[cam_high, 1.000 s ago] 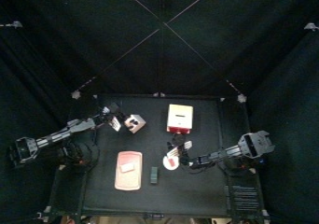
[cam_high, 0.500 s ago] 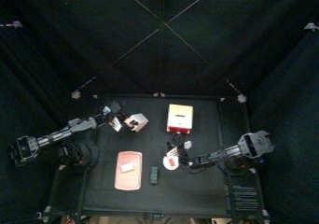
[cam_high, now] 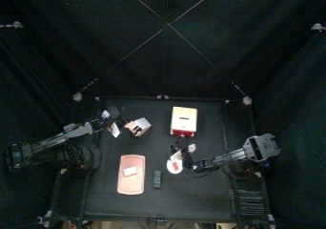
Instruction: Pull out cleaver
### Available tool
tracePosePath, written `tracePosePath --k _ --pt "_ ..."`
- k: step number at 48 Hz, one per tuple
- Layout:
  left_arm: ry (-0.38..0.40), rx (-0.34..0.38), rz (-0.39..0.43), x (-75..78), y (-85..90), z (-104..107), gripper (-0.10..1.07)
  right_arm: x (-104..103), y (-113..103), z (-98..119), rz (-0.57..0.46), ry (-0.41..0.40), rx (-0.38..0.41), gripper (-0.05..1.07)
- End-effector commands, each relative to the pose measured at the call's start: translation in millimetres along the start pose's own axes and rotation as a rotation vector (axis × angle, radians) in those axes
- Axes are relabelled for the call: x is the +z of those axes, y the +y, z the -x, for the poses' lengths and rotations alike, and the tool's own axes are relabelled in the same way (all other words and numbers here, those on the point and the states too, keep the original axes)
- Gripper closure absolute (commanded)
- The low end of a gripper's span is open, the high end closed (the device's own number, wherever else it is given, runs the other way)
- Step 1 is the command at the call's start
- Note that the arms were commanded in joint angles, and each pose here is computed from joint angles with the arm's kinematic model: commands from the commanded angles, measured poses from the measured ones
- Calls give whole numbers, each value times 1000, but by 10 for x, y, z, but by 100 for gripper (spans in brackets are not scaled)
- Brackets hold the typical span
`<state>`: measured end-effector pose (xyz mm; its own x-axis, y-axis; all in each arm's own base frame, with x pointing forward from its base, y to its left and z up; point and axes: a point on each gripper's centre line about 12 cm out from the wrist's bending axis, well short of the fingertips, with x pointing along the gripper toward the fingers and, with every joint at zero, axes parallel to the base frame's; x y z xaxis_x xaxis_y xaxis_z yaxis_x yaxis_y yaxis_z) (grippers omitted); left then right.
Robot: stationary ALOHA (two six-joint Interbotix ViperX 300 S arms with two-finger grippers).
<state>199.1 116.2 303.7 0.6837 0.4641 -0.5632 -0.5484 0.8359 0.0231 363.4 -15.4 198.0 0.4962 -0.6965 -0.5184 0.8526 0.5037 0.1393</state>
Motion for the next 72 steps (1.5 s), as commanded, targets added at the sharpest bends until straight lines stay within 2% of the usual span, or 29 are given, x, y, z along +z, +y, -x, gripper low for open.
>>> tracePosePath --k 1,14,23,33,42,46,51,63,72 --pt "-57 1 0 134 10 138 53 117 41 41 -34 -16 17 25" --pt "-81 21 0 131 64 428 53 107 43 47 -30 -15 18 25" --pt "-155 20 3 160 87 715 53 112 47 48 -31 -15 19 25" --pt "-176 -8 2 160 44 772 53 112 45 48 -31 -16 18 25" --pt "-264 -126 -9 257 -147 832 53 104 38 46 -28 -15 16 25" --pt "-313 -200 -20 297 -274 856 53 110 48 52 -30 -16 19 25" --pt "-348 -306 -46 277 -483 807 53 106 47 51 -26 -15 20 25" --pt "-395 -515 -138 27 -1003 548 53 75 26 50 -13 -10 26 25" --pt "-526 -629 -177 -196 -1204 485 53 76 23 31 -17 -9 18 25"
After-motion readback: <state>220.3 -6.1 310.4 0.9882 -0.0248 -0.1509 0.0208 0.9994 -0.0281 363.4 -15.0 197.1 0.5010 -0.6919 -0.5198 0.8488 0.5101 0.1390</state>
